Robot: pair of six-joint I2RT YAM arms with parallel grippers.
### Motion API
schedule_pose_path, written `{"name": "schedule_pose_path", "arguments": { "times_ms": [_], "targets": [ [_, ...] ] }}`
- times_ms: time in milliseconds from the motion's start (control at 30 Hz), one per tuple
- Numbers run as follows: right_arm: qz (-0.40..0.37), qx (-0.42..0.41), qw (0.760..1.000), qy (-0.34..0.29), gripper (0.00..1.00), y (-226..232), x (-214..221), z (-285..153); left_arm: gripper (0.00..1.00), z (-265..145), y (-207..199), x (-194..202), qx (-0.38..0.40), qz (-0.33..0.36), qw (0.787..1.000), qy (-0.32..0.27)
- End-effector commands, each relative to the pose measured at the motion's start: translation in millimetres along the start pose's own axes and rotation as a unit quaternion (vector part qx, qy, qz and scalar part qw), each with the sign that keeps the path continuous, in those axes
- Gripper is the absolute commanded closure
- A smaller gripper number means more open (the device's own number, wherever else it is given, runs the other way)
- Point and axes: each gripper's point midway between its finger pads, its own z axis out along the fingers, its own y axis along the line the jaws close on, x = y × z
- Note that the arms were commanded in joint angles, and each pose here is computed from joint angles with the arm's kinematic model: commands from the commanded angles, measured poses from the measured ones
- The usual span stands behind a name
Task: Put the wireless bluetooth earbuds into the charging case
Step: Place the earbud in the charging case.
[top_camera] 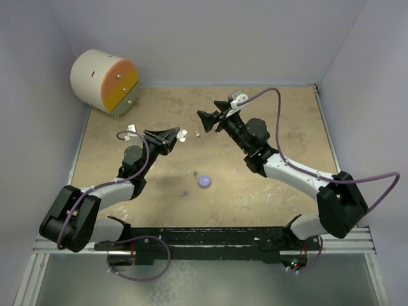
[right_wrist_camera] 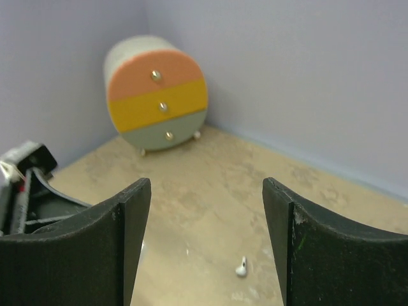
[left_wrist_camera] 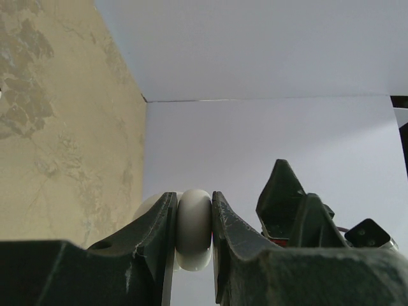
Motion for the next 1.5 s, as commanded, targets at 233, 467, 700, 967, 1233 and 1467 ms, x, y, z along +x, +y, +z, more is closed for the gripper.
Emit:
{"name": "schedule_pose_path", "arguments": {
  "times_ms": [233,467,700,967,1233,1467],
  "targets": [
    [-0.02,0.029,0.999,0.027,0.27,-2,18,14,1.0,5,-17,1,0.013,0.033,0.999,0.004],
    [-0.017,0.016,0.998,0.056,0.27,14,44,18,1.0,7,-19,3,0.027,0.017,0.999,0.011],
    [-0.017,0.015,0.997,0.074,0.27,16,61,17,1.0,6,-22,5,0.037,0.005,0.999,0.017],
    [-0.017,0.018,0.996,0.089,0.27,14,77,17,1.0,6,-27,6,0.049,-0.006,0.999,0.02],
    [-0.015,0.011,0.995,0.096,0.27,16,84,18,1.0,6,-29,7,0.055,-0.012,0.998,0.023],
    [-0.015,-0.001,0.995,0.098,0.27,21,87,18,1.0,7,-29,8,0.059,-0.016,0.998,0.026]
  ]
}}
